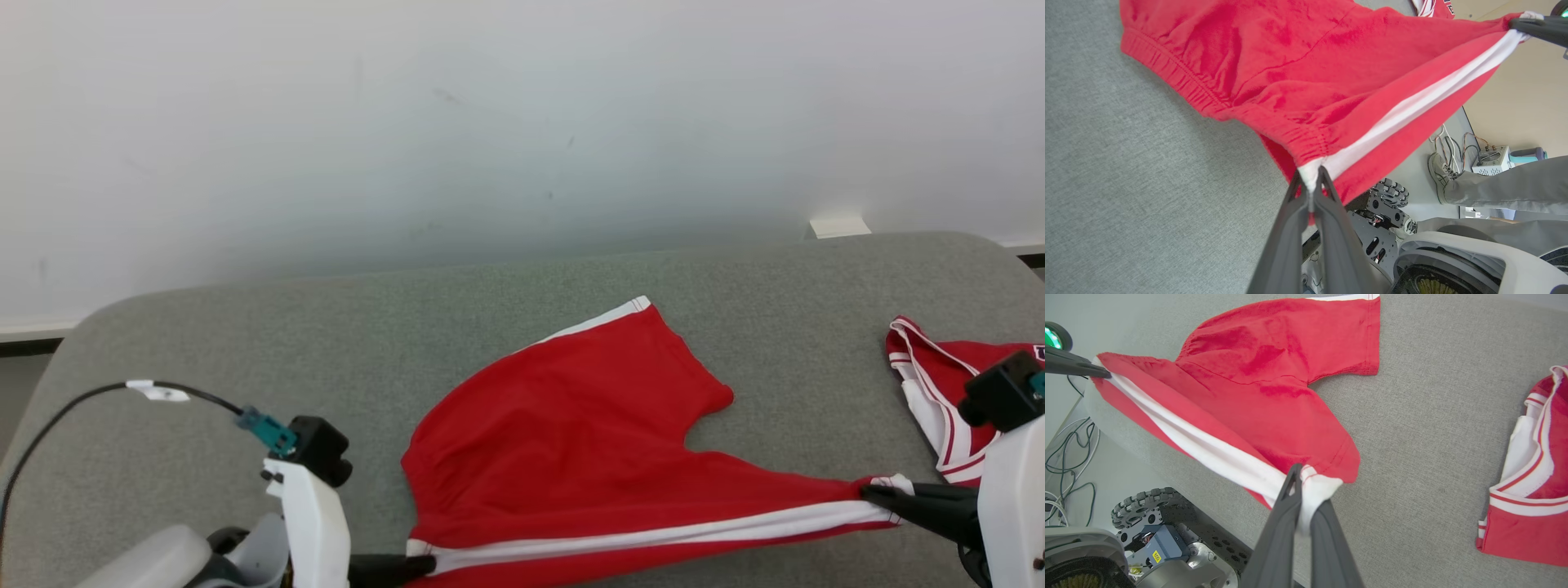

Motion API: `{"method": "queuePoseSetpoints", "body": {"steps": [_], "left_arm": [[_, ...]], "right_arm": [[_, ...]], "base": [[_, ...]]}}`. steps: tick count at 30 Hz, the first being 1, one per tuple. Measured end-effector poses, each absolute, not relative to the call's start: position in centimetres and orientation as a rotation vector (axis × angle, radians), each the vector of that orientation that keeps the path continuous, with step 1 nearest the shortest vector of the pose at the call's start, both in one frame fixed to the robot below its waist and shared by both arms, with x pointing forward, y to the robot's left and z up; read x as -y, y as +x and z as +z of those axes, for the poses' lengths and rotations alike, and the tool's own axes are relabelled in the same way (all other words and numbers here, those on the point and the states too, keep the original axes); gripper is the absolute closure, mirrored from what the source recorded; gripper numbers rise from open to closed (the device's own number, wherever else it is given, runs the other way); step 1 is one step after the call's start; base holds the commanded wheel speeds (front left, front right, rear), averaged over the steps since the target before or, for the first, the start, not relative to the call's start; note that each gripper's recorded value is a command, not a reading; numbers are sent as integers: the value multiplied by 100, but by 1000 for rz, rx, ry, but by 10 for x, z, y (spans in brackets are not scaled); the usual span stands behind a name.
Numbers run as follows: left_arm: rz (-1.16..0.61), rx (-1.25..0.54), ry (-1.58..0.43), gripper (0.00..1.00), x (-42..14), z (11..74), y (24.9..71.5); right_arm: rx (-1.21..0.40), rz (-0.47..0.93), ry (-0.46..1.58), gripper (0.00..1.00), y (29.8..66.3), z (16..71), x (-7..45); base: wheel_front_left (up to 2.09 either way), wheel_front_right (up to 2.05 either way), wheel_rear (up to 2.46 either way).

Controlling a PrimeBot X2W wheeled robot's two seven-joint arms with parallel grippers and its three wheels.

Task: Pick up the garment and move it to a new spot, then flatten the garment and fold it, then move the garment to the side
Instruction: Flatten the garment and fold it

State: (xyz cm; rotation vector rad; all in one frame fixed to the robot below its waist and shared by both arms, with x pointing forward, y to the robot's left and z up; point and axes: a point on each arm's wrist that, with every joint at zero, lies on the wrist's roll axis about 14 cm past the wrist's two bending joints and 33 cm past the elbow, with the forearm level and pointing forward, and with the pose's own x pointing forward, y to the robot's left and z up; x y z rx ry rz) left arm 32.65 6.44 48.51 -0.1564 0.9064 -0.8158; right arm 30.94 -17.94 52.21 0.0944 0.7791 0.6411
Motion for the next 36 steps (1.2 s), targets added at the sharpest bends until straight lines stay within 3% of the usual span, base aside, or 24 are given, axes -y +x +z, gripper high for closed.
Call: {"method": "queuePoseSetpoints", "body": {"steps": [6,25,36], "left_arm": [[-813,-935,-207,100,-66,499,341],[-731,-1070,-329,100,-70,478,457],[-656,-1123,-364,100,-90,452,485]], "right_arm": [[-791,653,91,100,336,532,173],[-965,597,91,100,511,489,139],[-990,585,90,100,564,451,109]], "base": [[0,0,0],[0,0,0],[0,0,0]]}}
